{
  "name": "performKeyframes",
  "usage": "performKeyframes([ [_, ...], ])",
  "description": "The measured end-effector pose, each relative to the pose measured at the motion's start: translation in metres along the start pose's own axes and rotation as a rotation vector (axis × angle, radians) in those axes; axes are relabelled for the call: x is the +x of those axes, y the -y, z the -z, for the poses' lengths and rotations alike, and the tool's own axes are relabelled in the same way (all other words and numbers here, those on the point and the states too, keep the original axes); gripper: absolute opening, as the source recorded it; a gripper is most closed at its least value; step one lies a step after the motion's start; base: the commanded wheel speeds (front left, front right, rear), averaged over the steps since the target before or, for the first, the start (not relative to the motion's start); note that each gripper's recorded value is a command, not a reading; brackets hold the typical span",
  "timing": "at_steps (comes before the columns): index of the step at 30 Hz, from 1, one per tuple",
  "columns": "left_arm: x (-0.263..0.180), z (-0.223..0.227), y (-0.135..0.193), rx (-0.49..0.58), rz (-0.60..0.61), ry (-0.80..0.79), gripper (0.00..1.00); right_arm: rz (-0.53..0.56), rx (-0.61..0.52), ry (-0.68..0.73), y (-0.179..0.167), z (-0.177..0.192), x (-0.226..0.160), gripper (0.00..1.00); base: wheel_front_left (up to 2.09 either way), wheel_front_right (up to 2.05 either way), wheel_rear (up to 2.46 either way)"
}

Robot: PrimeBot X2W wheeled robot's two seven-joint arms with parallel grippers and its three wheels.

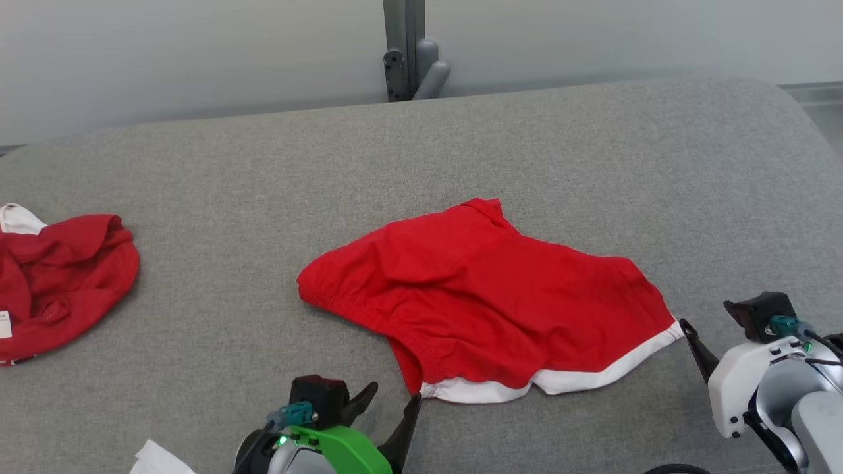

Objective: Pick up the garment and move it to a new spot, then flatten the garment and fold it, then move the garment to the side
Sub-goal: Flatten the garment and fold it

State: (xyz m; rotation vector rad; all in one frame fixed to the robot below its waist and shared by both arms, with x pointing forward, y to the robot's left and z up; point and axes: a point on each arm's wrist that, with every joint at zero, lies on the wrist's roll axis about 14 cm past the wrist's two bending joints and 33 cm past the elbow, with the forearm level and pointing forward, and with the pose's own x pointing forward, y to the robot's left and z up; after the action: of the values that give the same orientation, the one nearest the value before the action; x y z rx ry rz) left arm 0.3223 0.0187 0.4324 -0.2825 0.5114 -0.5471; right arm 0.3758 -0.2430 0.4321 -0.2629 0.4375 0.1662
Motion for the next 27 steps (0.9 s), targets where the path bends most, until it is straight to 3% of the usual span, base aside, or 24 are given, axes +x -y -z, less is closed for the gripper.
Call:
performKeyframes([
  [8,0.022,0.029,-0.004,-0.022,-0.003,-0.135,1.0,-0.091,-0.015,-0.146,-0.019,0.033,0.024,1.0,0.0,0.0,0.0],
  [27,0.035,0.044,-0.003,-0.031,0.008,-0.169,1.0,-0.151,-0.034,-0.127,-0.029,0.034,0.04,1.0,0.0,0.0,0.0],
])
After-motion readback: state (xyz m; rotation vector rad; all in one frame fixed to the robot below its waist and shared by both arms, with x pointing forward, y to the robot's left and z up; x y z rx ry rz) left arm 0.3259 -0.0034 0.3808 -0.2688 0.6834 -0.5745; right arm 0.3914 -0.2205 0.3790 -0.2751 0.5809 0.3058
